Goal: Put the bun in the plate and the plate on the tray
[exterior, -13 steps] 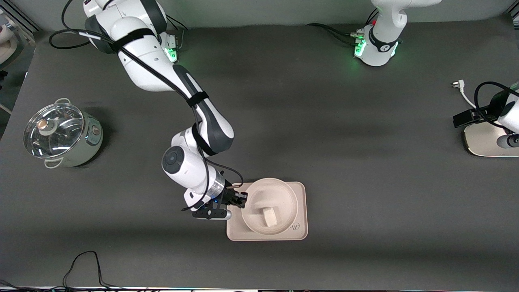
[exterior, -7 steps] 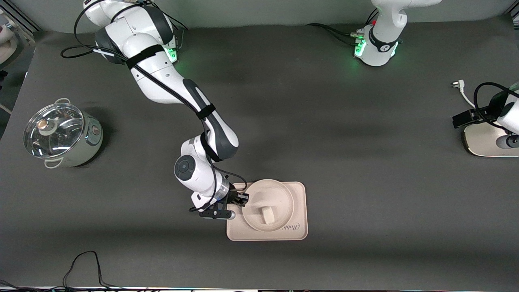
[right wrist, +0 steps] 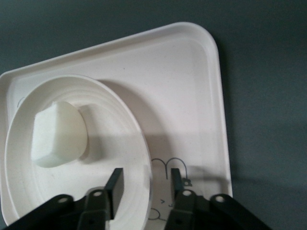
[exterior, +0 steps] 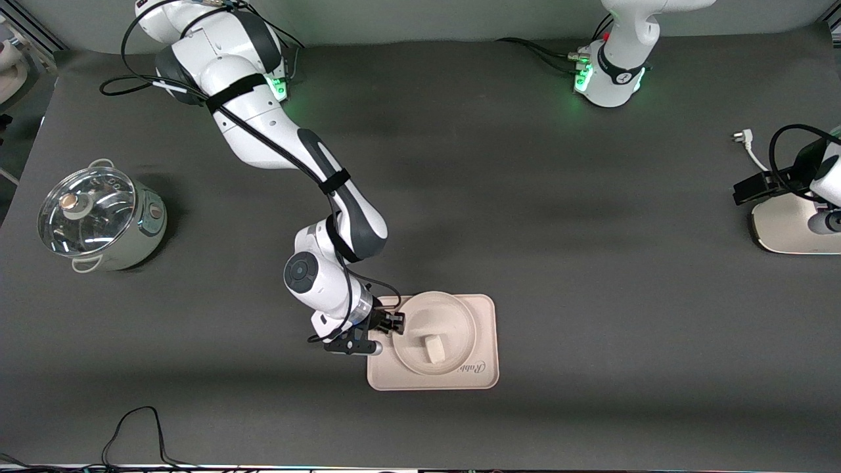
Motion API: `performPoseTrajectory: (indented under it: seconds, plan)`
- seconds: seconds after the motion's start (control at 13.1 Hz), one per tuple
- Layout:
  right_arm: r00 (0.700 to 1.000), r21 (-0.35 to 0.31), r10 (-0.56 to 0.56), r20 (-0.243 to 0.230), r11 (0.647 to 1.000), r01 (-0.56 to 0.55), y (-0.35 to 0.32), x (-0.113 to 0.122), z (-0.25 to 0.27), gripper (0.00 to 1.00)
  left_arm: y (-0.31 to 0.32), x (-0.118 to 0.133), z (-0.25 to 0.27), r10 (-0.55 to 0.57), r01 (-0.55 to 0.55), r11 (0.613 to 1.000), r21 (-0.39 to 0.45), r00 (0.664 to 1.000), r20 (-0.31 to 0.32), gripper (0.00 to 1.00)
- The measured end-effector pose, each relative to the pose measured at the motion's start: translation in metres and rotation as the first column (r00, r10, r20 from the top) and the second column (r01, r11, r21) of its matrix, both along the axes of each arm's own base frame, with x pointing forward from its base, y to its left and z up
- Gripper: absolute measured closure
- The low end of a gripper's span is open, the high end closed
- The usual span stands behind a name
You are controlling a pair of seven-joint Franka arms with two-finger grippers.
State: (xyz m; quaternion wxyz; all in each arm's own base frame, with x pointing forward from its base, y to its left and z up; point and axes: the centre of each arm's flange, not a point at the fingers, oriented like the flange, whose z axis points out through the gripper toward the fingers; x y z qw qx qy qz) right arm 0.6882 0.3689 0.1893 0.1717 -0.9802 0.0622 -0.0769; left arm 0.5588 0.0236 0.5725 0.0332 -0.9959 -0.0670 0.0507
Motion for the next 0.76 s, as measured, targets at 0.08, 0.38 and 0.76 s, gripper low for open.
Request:
performPoseTrajectory:
  seconds: [0.08,0.38,0.76]
  plan:
    - [1.000,0.003,-0.003,0.007,1.000,0.003,-0.001,0.003,0.004,0.33,-0.001,0.000,0.002,-0.001,0.001,1.000,-0.002,1.000,0.006,0.00]
    - [0.999,0.013,0.010,-0.031,1.000,-0.009,-0.012,0.012,0.056,0.00,-0.003,0.000,0.004,-0.004,0.004,1.000,-0.006,1.000,0.014,0.00]
    - [0.988,-0.064,0.047,-0.145,0.996,-0.057,-0.099,-0.009,0.239,0.00,-0.005,-0.001,0.007,-0.010,0.010,1.000,-0.007,1.000,0.018,0.00]
